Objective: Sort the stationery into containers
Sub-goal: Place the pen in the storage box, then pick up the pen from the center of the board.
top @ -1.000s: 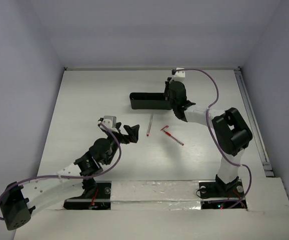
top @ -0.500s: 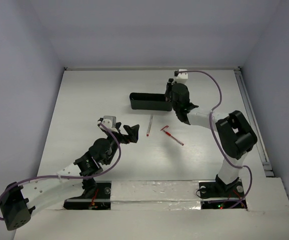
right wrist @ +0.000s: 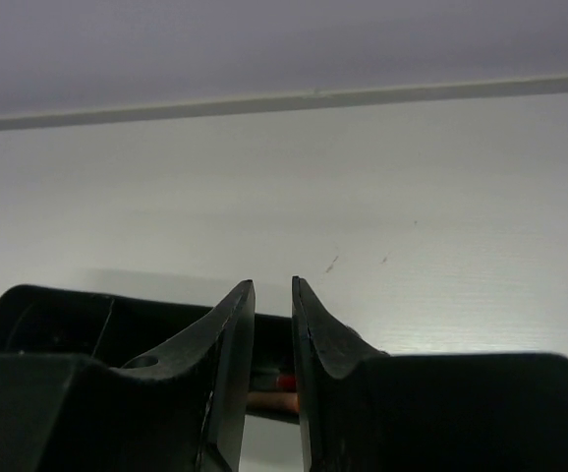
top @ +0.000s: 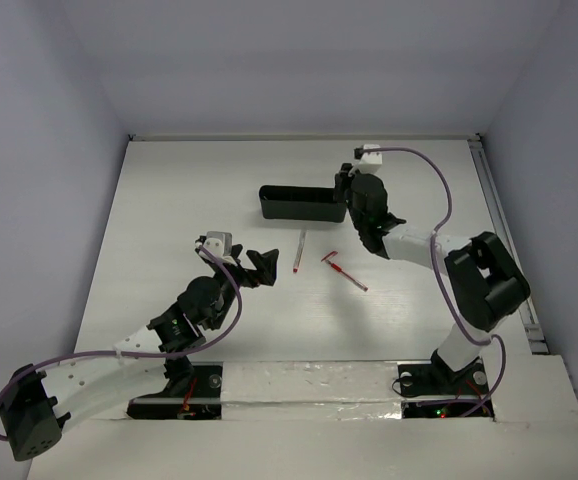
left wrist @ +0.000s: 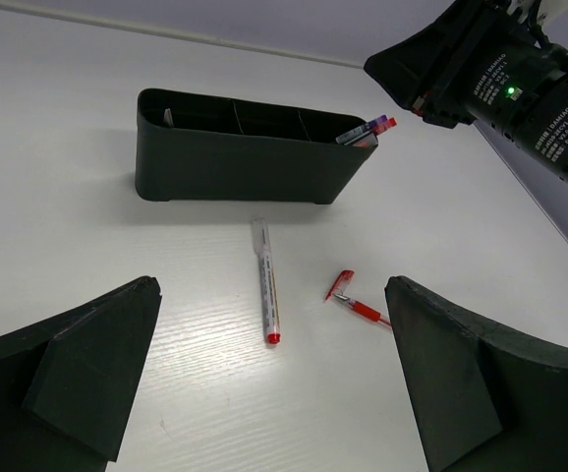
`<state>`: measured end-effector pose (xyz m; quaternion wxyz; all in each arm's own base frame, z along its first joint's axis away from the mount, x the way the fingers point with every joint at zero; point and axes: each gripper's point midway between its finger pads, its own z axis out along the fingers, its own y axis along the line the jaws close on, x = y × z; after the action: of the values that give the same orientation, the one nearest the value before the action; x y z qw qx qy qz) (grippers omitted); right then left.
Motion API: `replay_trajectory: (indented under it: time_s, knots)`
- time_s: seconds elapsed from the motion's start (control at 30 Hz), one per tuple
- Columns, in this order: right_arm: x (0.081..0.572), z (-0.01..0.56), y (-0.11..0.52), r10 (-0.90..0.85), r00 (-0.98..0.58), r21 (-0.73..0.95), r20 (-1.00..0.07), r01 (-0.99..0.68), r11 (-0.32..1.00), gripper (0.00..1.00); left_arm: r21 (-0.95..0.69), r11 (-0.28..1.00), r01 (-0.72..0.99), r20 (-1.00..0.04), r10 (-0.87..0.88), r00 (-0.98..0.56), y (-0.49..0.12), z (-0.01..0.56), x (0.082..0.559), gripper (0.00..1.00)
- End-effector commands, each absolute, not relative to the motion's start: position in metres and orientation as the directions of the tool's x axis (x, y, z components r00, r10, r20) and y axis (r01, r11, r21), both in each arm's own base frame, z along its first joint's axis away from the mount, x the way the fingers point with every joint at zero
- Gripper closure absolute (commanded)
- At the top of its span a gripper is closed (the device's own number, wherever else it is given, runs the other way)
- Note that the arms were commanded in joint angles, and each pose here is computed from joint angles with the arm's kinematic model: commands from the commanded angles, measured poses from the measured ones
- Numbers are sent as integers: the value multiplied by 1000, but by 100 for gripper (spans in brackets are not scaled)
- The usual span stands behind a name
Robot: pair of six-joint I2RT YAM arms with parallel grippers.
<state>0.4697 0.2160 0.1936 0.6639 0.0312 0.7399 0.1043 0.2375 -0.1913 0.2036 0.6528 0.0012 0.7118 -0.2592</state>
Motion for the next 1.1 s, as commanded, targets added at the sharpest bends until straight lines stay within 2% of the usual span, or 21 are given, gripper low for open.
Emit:
replay_trajectory:
  time_s: [0.0,0.23,0.37,0.4,0.5,0.83,1.07]
  knots:
    - [458,233,233,248,-78,259,-966,-193,946,72,-415,836,359,-907,-408,-98,-193,234,239,1]
    - [403,189,290,102,-372,250,-923,-374,893,73,-414,839,352,-908,-409,-92,-190,235,239,1]
    - [371,152,308,8,-491,225,-871,-384,895,70,-416,838,354,-907,-412,-91,-190,235,238,1]
    - [369,149,314,18,-517,244,-856,-374,895,63,-416,837,354,-906,-413,-90,-190,236,238,1]
    - [354,118,328,-18,-589,245,-808,-363,899,54,-415,839,352,-907,-411,-89,-190,236,238,1]
    - [366,69,317,-14,-643,143,-765,-191,971,52,-417,838,352,-906,-413,-89,-189,235,238,1]
    - [370,53,320,-22,-663,127,-748,-175,976,52,-420,834,358,-905,-416,-92,-191,236,238,1]
